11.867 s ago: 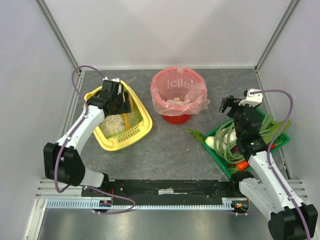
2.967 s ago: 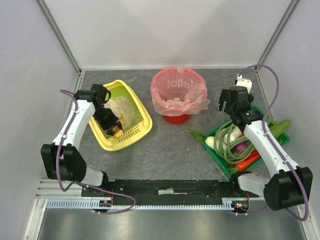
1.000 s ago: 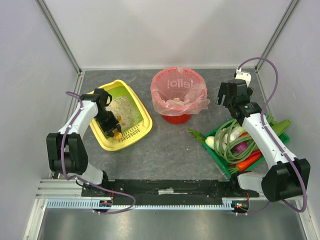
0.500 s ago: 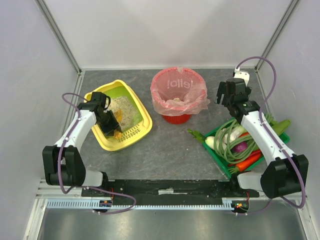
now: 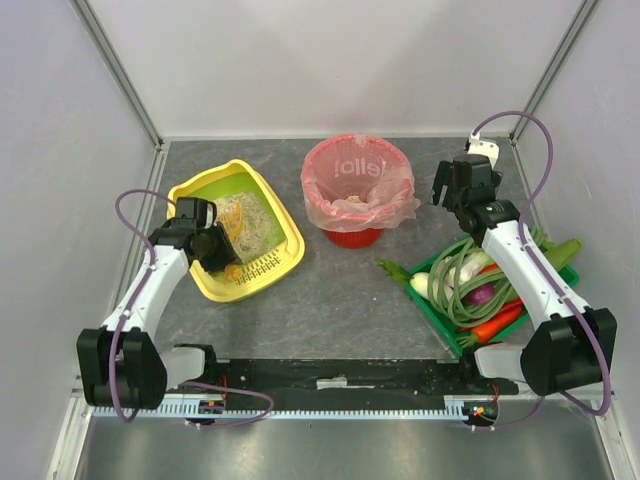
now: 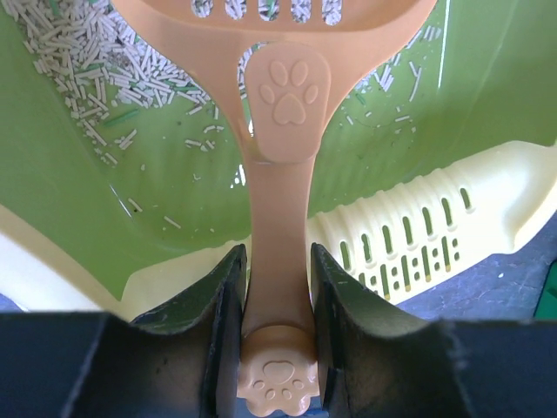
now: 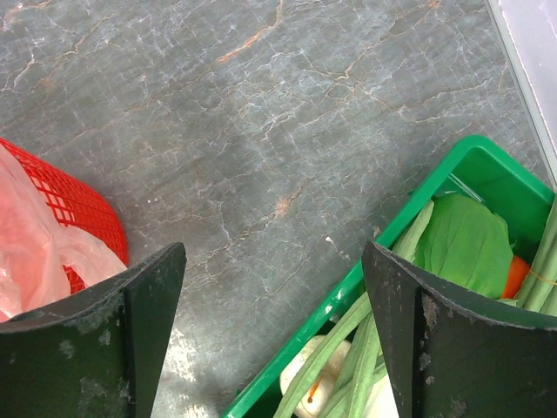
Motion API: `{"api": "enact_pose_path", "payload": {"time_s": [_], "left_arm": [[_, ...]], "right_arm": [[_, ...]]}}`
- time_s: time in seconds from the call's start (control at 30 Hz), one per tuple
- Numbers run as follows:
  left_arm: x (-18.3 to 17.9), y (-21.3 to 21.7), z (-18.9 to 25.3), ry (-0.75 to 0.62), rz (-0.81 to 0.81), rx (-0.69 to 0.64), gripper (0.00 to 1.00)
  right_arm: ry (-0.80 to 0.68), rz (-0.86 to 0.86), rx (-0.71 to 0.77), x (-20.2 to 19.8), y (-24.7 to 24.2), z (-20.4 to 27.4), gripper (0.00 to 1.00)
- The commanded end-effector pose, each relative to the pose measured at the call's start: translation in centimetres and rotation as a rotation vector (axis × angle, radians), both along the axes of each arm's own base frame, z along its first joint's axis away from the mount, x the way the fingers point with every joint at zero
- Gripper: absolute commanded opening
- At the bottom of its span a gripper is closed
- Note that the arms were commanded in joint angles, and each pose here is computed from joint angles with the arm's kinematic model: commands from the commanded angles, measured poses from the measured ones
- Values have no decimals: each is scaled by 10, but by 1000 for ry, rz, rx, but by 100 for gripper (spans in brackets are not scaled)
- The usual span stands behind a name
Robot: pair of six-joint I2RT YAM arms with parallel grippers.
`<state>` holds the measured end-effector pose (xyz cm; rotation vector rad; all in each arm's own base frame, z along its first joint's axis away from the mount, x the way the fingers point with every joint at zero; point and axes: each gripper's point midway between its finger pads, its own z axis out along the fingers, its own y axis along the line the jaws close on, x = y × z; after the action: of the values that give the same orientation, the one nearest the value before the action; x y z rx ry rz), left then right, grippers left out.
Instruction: Clean the litter box
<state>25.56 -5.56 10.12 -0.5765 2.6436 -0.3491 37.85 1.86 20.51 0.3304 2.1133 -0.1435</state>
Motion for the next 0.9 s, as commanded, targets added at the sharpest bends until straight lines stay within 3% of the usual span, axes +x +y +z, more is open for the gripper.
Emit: {"api": "enact_pose_path", "payload": {"time_s": [0.0,0.23,0.37,0.43,0.77,0.87], "left_arm": [[12,3,15,-134,-98,68,2],[10,6,23,-156,-160,133,2],[8,-19,23,-135,-196,62,2],[2,-23,22,-112,-250,164,2],[-19,-43,4,-23,-55,-24,2],[-25,-52,2,-8,-127,-18,2]], "right_arm": [[-80,-5,35,10,3,25,90],[-88,-4,44,10,4,25,90],[-95,-8,45,8,3,26,90],[-96,-8,45,6,3,26,90],[-121,15,55,7,7,39,90],[-124,7,54,4,5,39,90]]}}
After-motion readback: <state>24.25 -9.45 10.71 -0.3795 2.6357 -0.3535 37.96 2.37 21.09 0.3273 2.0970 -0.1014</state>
